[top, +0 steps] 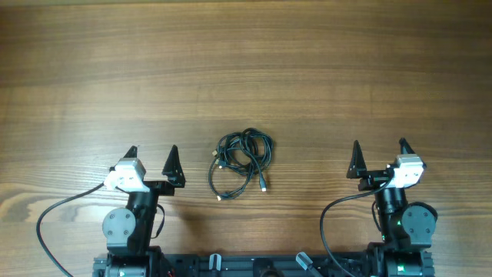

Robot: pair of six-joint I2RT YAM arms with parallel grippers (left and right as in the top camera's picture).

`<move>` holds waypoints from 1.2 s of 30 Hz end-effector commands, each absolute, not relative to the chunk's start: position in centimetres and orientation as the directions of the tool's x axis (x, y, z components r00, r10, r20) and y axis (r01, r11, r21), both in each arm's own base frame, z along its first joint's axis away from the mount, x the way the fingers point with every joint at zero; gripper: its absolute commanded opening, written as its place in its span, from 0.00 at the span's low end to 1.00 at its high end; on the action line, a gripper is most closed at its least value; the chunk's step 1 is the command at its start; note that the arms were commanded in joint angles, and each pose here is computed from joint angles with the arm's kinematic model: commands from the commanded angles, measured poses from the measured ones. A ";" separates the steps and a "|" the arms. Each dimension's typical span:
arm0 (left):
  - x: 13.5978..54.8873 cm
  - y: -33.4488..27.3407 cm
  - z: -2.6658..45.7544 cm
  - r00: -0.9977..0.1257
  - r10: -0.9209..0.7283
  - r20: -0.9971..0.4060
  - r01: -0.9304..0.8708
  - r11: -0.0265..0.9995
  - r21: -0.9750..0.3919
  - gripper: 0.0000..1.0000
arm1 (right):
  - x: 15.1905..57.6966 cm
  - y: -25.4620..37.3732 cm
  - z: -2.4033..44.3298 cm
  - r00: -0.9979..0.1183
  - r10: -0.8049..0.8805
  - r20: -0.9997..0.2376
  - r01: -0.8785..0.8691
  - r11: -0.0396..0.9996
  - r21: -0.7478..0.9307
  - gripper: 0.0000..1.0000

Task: Untangle cables
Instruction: 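Raise both grippers from rest and move toward the black cable bundle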

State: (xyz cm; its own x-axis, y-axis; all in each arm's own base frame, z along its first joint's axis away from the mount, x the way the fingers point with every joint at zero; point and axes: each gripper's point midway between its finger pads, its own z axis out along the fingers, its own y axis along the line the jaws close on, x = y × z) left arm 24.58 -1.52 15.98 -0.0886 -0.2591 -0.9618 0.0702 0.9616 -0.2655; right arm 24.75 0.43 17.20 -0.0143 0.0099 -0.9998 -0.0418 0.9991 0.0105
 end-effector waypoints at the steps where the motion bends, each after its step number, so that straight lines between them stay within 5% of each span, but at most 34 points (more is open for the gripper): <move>1: 24.6 -0.2 15.6 -0.078 -0.227 -0.971 -0.007 0.974 -0.227 1.00 | 24.7 1.4 17.3 -0.003 -0.055 -0.998 -0.096 0.994 -0.055 1.00; 13: 24.6 -0.2 15.6 -0.078 -0.227 -0.971 -0.007 0.974 -0.227 1.00 | 24.7 1.3 17.3 -0.004 -0.054 -0.999 -0.089 0.995 -0.053 1.00; 15: 24.6 -0.2 15.6 -0.078 -0.227 -0.971 -0.007 0.974 -0.227 1.00 | 24.3 3.7 17.6 -0.036 0.166 -0.985 -0.226 0.959 0.170 1.00; 19: 24.6 -0.2 15.6 -0.078 -0.227 -0.971 -0.007 0.974 -0.227 1.00 | 24.1 4.5 17.8 -0.210 0.752 -0.625 -0.182 0.598 0.781 1.00; 21: 24.6 -0.2 15.6 -0.078 -0.227 -0.971 -0.007 0.974 -0.227 1.00 | 24.2 4.2 18.1 -0.206 0.825 -0.527 -0.155 0.504 0.850 1.00; 25: 24.6 -0.2 15.6 -0.078 -0.227 -0.971 -0.007 0.974 -0.227 1.00 | 23.0 6.3 22.4 -0.128 0.656 -0.744 -0.397 0.654 0.644 1.00; 30: 24.6 -0.2 15.6 -0.078 -0.227 -0.971 -0.007 0.974 -0.227 1.00 | 21.1 6.3 30.3 0.035 0.485 -0.874 -0.449 0.789 0.420 1.00; 33: 24.6 -0.2 15.6 -0.078 -0.227 -0.971 -0.007 0.974 -0.227 1.00 | 21.9 6.3 31.0 -0.063 0.367 -0.928 -0.379 0.851 0.363 1.00; 36: 24.6 -0.2 15.6 -0.078 -0.227 -0.971 -0.007 0.974 -0.227 1.00 | 23.5 6.2 29.8 -0.336 0.339 -0.879 -0.260 0.864 0.432 1.00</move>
